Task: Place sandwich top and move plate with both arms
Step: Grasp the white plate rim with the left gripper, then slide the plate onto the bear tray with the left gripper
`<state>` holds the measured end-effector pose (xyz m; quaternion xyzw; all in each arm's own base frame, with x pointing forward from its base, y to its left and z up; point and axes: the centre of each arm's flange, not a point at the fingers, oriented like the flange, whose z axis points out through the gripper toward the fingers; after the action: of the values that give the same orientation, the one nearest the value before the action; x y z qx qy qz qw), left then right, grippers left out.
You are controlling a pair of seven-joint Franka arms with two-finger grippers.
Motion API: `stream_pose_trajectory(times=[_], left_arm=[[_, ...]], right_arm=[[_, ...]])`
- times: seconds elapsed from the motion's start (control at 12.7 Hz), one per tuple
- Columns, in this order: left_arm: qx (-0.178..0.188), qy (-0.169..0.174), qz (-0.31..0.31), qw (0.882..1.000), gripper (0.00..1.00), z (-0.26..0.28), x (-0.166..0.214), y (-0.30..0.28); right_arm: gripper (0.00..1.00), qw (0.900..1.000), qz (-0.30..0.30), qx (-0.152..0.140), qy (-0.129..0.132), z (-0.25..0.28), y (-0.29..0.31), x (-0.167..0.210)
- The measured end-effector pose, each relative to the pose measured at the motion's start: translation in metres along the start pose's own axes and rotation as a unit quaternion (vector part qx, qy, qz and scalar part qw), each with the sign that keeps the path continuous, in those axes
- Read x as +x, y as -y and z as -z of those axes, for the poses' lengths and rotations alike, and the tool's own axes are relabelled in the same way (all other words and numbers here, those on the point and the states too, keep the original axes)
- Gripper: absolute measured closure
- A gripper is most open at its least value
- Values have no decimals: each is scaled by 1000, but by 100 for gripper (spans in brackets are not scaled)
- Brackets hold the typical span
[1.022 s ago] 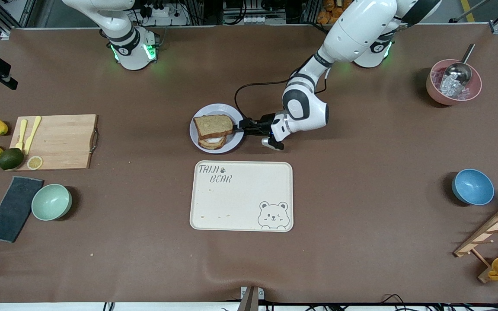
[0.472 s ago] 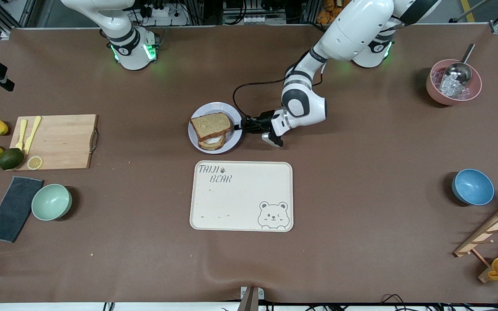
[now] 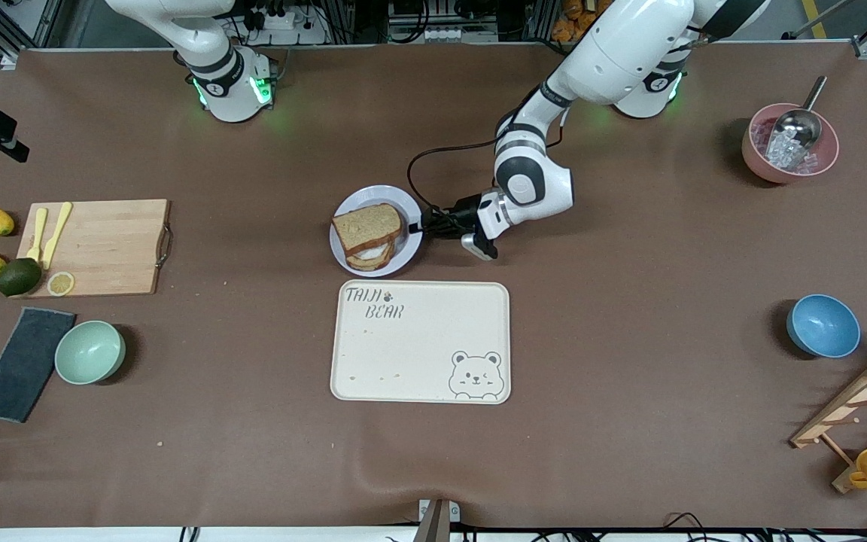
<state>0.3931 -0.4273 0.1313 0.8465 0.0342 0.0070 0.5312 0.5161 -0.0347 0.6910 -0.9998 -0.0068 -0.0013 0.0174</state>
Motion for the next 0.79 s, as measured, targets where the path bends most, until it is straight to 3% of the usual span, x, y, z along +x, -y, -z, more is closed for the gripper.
stream_pose_trajectory(times=[0.79], left_arm=[[-71,-42,-20,996,95,24,3,-2]], right_arm=[[0,1000,0,0,10,-7,0,3]])
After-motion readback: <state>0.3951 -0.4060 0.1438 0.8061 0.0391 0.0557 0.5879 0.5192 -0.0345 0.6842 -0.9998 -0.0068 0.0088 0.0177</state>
